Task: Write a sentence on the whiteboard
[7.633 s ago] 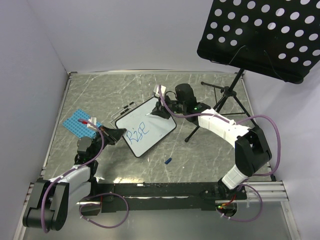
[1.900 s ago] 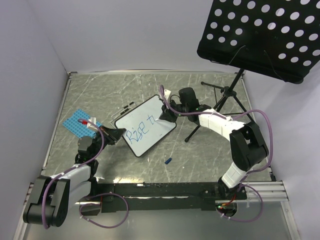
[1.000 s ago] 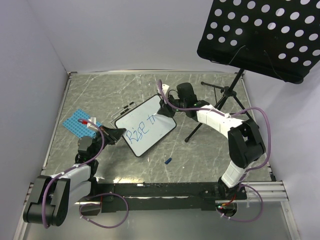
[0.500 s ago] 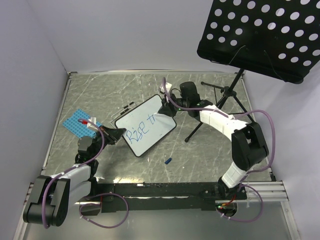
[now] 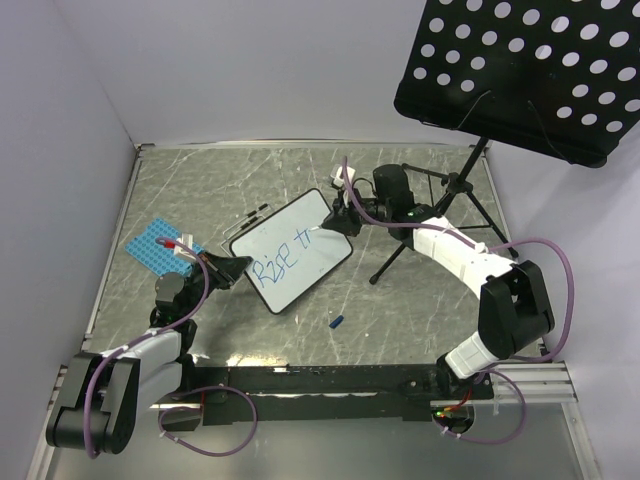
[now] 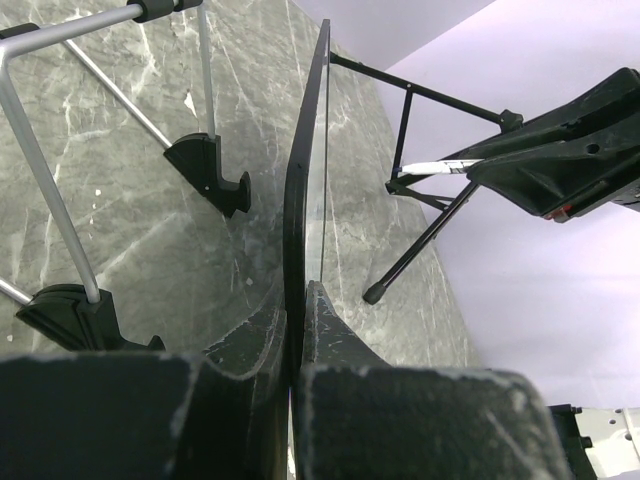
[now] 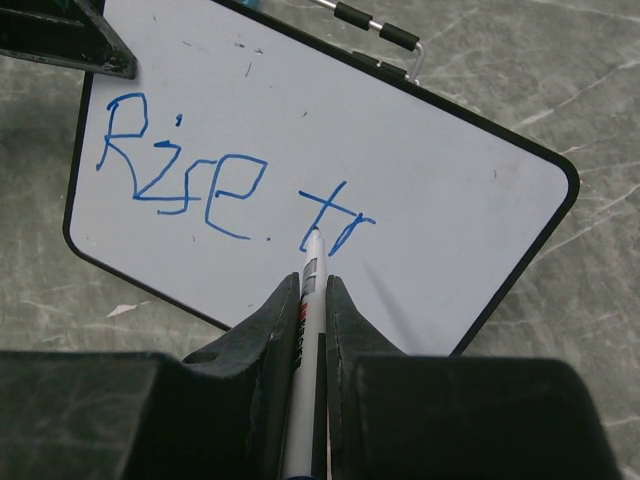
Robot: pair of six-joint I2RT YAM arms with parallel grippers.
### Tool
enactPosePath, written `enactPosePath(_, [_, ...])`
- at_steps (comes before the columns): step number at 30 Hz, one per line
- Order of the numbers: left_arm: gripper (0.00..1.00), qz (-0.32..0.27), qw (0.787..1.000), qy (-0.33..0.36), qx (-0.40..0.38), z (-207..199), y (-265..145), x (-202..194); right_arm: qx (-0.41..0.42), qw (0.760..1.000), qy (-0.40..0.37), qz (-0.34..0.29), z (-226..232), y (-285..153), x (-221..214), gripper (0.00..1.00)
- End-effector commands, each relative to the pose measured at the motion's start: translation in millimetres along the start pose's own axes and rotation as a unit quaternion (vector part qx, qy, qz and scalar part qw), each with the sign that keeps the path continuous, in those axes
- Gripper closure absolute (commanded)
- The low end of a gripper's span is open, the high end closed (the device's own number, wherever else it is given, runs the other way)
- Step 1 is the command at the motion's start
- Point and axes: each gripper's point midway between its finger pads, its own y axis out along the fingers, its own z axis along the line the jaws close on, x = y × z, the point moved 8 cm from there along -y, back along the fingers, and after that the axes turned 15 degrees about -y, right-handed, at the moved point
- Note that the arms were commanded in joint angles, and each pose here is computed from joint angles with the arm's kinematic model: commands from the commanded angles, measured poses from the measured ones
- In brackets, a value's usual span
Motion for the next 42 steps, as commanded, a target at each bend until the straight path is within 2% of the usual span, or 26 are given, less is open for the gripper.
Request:
enactPosePath(1, [0.99, 0.011, 1.0, 0.019, -0.017, 4, -10, -10, 0.002, 1.0, -0.019, -0.02, -4, -4, 6, 1.0])
enactPosePath(42, [0.99, 0.008, 1.0, 0.018, -0.022, 2, -12, -10, -0.001, 1.0, -0.025, -0.004, -12, 8, -13, 1.0])
